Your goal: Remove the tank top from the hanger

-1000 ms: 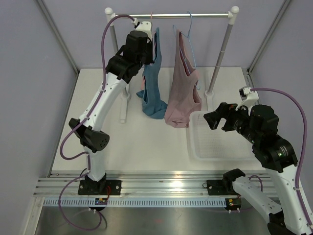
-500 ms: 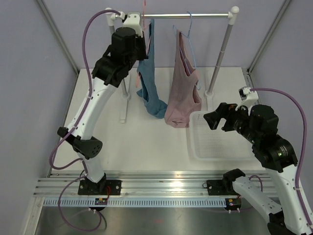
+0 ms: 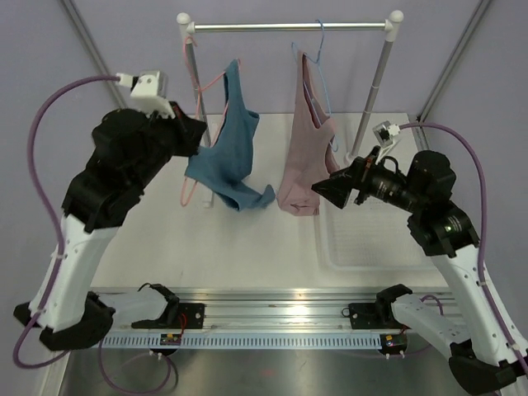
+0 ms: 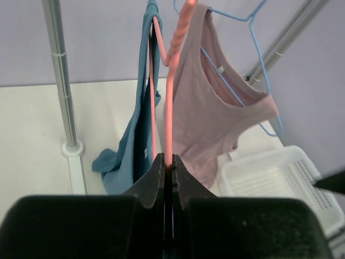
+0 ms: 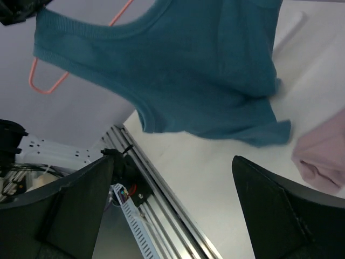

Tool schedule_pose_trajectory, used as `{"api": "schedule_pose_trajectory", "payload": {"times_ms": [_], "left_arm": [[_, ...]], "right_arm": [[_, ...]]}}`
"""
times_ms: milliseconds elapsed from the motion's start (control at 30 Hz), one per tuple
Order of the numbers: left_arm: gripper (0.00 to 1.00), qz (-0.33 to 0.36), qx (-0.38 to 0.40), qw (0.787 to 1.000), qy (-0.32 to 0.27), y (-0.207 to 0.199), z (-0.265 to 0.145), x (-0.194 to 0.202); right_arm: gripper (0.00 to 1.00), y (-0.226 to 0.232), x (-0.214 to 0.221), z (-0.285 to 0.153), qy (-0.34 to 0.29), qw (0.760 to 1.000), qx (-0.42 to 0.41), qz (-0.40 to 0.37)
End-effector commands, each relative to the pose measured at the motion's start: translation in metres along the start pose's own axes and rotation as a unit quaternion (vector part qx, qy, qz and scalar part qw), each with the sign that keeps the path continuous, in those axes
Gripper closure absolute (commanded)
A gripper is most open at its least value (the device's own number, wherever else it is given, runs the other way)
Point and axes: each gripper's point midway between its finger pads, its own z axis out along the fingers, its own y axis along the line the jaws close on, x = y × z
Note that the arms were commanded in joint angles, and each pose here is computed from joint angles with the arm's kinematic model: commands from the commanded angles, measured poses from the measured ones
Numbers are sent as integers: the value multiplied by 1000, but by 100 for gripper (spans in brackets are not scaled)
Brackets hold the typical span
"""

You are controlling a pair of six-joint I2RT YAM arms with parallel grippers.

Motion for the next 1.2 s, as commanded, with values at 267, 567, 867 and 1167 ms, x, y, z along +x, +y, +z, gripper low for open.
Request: {"api": "schedule_pose_trajectory", "payload": {"times_ms": [267, 567, 867, 1167], "left_arm": [[100, -55, 152, 987, -19, -17, -112, 45], [100, -71, 144, 986, 41, -10, -92, 99], [100, -72, 173, 980, 60, -20, -84, 112], [100, -55, 130, 988, 64, -4, -79, 117]], "right_arm": [[1, 32, -2, 124, -24, 996, -76, 26], [11, 26, 3, 190, -62, 997, 4, -36], [24, -1, 19, 223, -44, 995, 51, -67], [74, -11, 17, 217, -53, 992, 78, -79]]}}
